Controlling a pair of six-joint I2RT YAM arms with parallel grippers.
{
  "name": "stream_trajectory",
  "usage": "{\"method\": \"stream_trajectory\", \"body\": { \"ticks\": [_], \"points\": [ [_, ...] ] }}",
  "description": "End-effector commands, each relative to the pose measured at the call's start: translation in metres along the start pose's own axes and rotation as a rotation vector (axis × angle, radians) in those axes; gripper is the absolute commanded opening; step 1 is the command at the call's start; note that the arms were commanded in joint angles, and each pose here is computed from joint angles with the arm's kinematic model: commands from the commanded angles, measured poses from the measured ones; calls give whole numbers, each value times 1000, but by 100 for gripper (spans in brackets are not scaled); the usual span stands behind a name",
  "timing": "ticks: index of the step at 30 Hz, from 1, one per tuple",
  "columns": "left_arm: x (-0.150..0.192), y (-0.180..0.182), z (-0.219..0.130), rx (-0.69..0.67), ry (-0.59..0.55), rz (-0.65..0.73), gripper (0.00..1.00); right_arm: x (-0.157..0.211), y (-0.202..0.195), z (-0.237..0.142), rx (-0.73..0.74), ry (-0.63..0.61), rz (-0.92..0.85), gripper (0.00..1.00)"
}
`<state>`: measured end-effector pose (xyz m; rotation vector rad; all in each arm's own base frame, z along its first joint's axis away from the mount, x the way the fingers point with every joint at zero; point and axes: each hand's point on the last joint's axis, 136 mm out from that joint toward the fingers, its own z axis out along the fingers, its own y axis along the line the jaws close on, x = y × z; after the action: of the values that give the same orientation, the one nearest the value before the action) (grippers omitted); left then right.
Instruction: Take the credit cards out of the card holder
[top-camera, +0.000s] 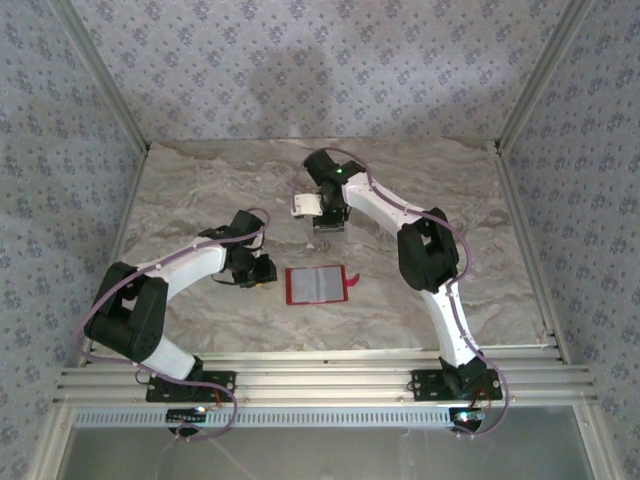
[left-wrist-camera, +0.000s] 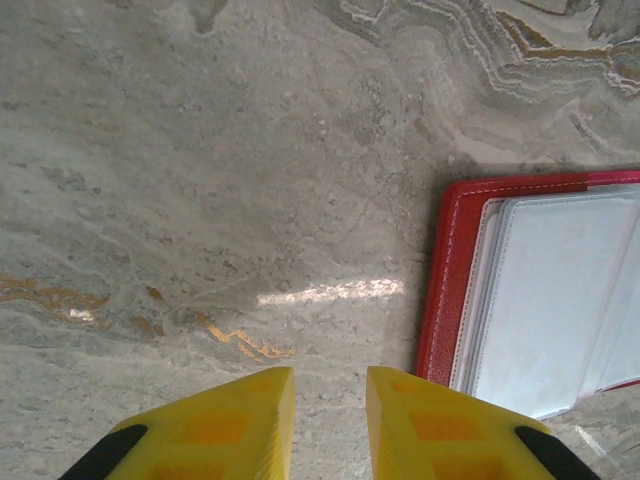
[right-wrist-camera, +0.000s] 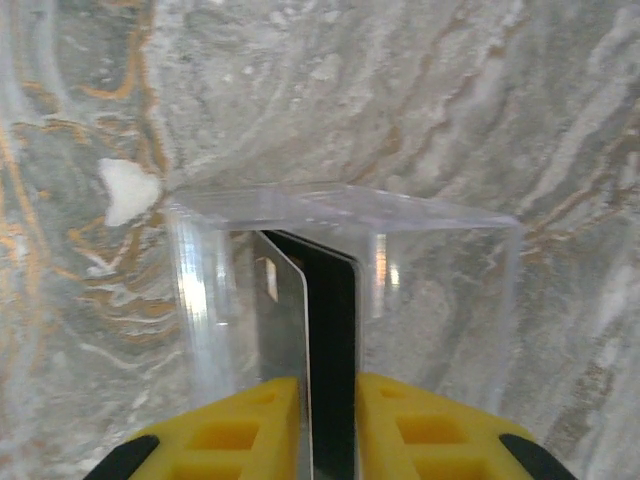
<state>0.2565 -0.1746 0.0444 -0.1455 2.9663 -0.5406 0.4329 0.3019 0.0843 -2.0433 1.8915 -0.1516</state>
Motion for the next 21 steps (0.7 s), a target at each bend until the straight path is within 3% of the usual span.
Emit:
{"method": "stream_trajectory", "body": {
  "ticks": [1, 11, 21],
  "points": [
    [-6, -7, -7, 19, -6, 2, 26, 1, -26, -24, 130, 22, -121, 24],
    [-10, -11, -9, 31, -22, 11, 26, -8, -31, -63, 244, -29, -12, 25],
    [-17, -19, -14, 75, -72, 30, 26, -25, 0, -89, 190, -178, 512, 25]
  ]
}}
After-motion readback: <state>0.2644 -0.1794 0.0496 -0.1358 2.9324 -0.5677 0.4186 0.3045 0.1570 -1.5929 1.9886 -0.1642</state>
